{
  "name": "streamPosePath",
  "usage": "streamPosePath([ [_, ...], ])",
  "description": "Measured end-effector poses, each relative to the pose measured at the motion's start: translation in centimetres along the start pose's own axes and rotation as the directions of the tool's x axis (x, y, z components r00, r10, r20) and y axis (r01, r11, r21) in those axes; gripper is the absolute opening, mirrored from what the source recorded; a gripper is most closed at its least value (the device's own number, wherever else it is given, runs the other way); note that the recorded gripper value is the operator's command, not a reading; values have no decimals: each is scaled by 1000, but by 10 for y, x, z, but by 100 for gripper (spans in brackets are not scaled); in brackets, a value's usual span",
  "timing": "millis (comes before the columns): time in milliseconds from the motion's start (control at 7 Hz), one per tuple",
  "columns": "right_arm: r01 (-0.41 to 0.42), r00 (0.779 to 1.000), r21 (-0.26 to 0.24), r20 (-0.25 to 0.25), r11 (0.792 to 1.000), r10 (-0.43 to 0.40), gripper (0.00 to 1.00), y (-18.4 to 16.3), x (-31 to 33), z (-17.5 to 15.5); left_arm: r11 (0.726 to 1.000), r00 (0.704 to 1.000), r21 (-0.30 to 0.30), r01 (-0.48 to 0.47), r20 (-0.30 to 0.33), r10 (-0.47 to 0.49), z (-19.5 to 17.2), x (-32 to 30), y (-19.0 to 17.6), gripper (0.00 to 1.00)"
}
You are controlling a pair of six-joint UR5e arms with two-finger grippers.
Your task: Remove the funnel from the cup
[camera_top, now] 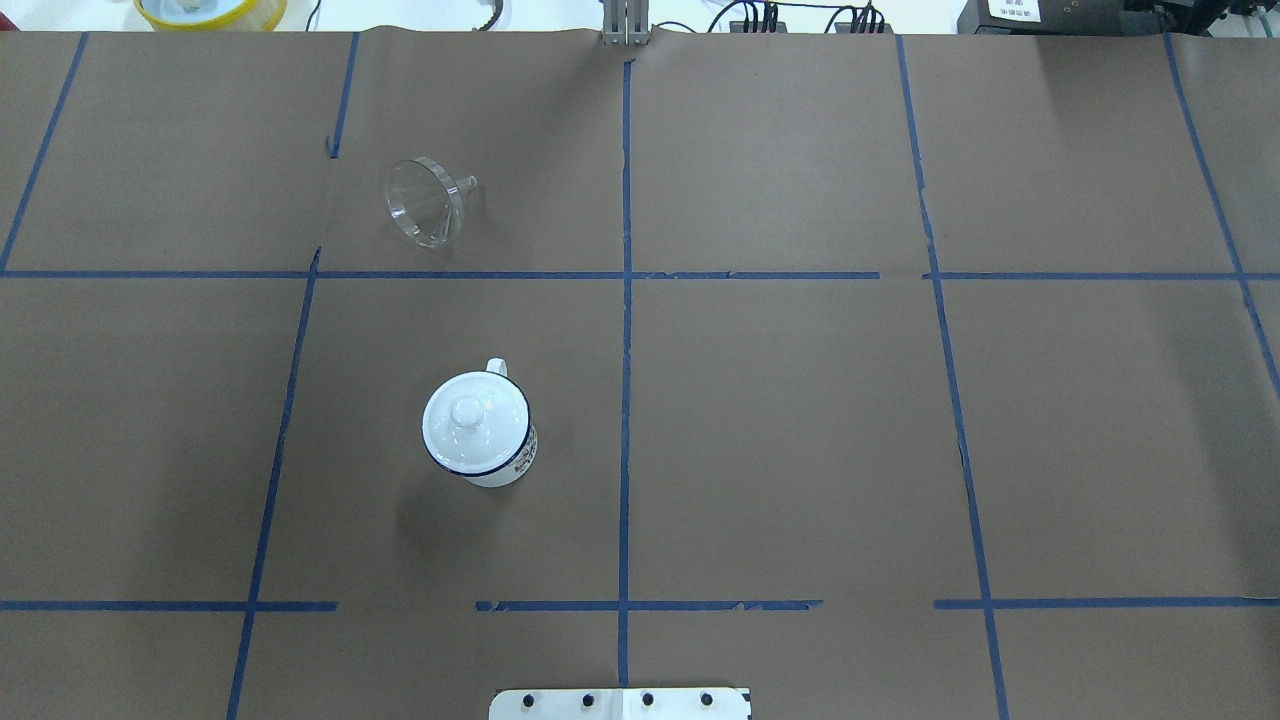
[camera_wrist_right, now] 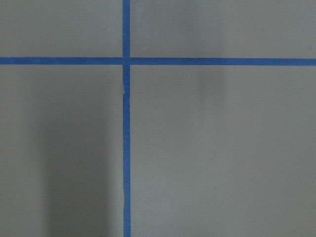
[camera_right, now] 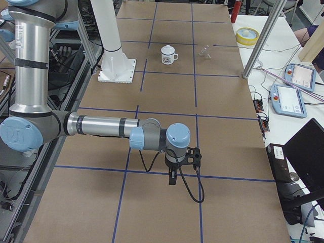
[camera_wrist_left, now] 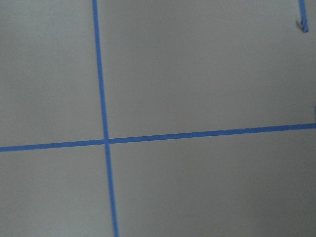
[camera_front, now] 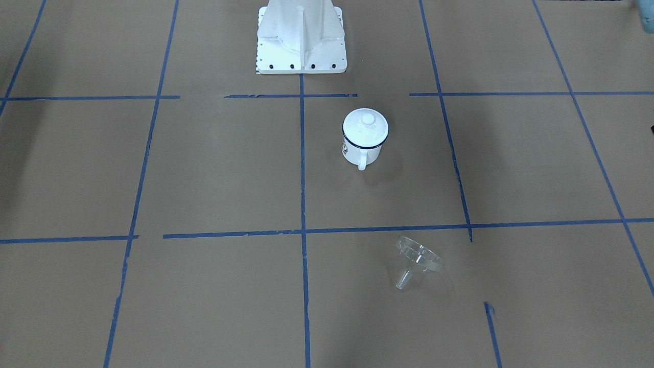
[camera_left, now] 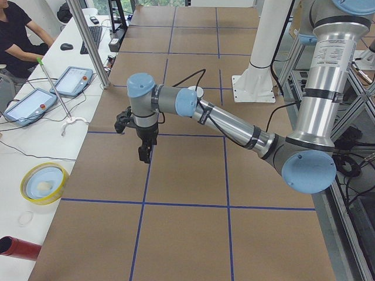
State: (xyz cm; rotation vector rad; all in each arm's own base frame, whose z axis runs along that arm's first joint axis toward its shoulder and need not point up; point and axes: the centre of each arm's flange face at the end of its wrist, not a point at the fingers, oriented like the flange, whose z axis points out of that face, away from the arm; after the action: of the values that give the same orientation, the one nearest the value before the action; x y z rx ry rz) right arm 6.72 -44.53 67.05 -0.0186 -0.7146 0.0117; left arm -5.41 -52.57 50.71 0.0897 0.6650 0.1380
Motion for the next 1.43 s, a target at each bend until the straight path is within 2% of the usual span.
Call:
streamPosePath([
  [286,0,1000,0,0,1000,0,100,0,0,0,1000,1000,-20,-13,-12,13,12,-60,28,100],
  [429,0,1000,0,0,1000,0,100,0,0,0,999,998,-29,-25,-53,23,26,-75,39,100],
  [714,0,1000,0,0,1000,0,100,0,0,0,999,989,-3,-44,-141,43,52,-89,56,100],
  [1143,0,1000,0,0,1000,0,100,0,0,0,999,988,23,-48,-146,51,49,-86,66,100],
  [1429,0,1000,0,0,1000,0,100,0,0,0,999,988,-9,34,-153,-35,61,-90,83,100],
])
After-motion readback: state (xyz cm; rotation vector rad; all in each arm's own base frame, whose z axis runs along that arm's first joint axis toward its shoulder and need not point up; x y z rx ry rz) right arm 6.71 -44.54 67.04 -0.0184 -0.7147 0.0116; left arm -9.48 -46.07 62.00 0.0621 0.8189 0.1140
